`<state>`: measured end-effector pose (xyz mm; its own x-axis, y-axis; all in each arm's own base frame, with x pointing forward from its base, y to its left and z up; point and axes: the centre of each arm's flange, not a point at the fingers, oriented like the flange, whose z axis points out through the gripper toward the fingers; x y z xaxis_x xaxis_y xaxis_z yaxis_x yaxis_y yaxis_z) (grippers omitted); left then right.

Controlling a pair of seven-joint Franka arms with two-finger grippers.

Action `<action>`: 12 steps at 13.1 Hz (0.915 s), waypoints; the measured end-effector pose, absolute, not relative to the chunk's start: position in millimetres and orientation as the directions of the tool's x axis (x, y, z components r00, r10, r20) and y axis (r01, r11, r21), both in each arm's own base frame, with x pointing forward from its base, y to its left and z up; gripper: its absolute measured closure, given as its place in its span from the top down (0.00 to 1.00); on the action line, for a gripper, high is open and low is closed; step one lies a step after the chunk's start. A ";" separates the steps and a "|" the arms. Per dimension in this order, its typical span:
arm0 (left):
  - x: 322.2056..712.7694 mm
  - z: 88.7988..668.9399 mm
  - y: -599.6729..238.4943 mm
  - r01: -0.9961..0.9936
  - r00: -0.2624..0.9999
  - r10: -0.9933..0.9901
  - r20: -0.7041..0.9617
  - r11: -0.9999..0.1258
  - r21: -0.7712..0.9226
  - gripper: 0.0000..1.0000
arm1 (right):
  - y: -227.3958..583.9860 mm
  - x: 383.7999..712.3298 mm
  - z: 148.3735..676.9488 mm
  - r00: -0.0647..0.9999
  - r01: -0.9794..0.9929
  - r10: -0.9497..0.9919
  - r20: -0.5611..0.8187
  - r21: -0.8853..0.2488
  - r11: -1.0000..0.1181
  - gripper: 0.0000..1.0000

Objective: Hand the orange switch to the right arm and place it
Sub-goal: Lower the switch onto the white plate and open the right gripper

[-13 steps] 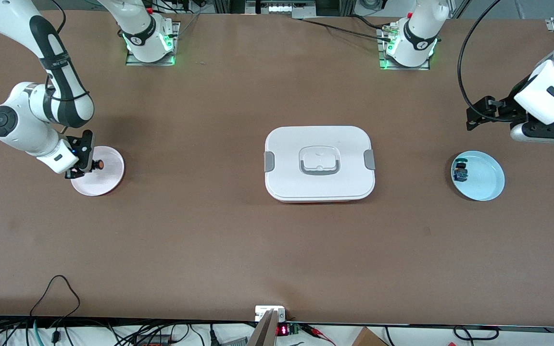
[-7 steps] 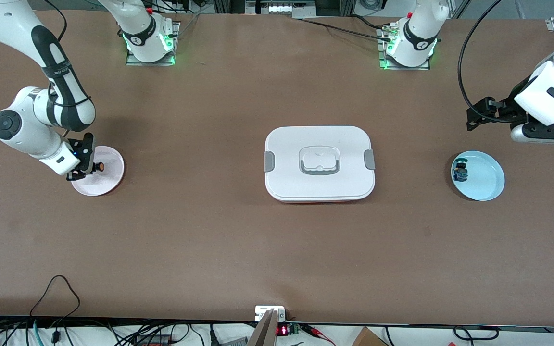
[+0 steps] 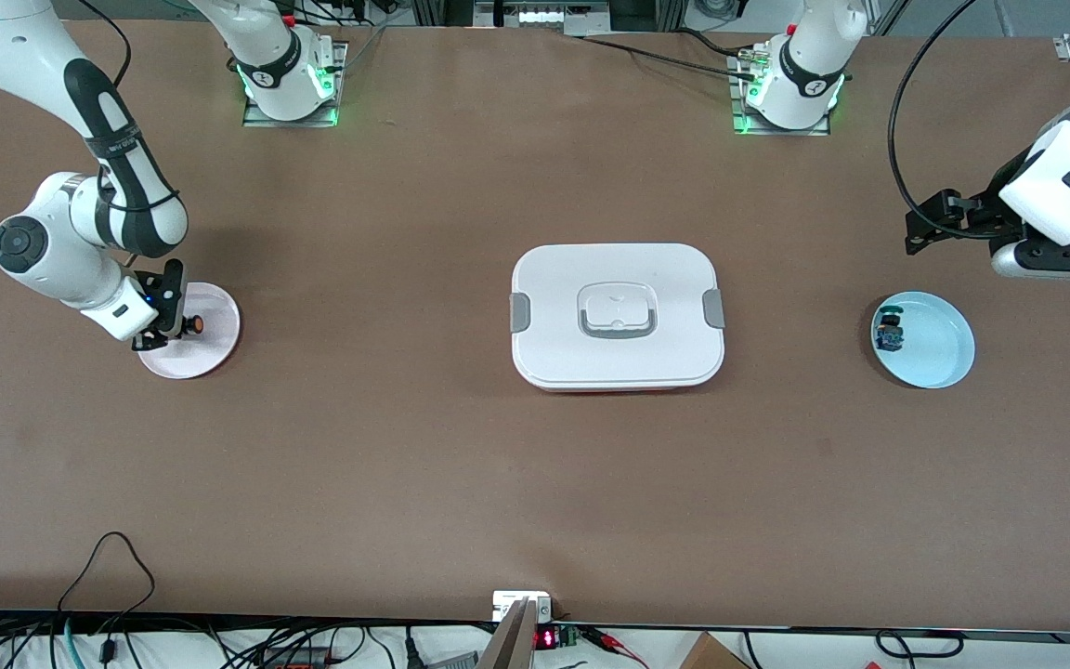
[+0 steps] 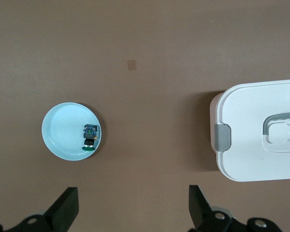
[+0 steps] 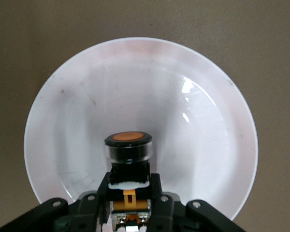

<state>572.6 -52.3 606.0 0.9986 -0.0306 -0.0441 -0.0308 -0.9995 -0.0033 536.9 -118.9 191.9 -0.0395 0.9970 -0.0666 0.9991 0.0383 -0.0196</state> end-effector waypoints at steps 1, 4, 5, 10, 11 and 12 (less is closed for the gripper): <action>572.6 606.0 -52.3 -0.031 0.999 -0.031 -0.044 -1.000 -0.003 1.00 | -118.4 537.0 191.4 -0.041 0.999 0.997 -0.066 -0.019 0.040 0.34; 572.9 605.4 -52.0 -0.030 0.999 -0.030 -0.045 -1.000 -0.003 1.00 | -117.7 536.9 189.0 -0.045 0.999 0.997 -0.066 -0.020 0.044 0.34; 573.1 605.0 -51.9 -0.030 0.999 -0.030 -0.046 -1.000 -0.003 1.00 | -117.5 536.9 188.8 -0.048 0.999 0.997 -0.065 -0.020 0.047 0.34; 573.4 604.4 -51.8 -0.030 0.998 -0.030 -0.047 -1.000 -0.003 1.00 | -118.2 537.7 189.7 -0.047 0.999 0.997 -0.067 -0.012 0.047 0.71; 573.4 604.4 -51.8 -0.030 0.998 -0.030 -0.047 -1.000 -0.003 1.00 | -118.1 538.1 190.5 -0.048 0.999 0.997 -0.067 -0.010 0.047 0.83; 573.4 604.4 -51.8 -0.030 0.998 -0.030 -0.047 -1.000 -0.003 1.00 | -117.9 539.2 193.1 -0.049 0.999 0.996 -0.068 -0.005 0.048 0.94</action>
<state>573.4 -51.8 604.4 0.9985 -0.0297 -0.0470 -0.0299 -0.9995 -0.0033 539.2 -117.9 193.1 -0.0486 0.9965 -0.0681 0.9988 0.0484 -0.0046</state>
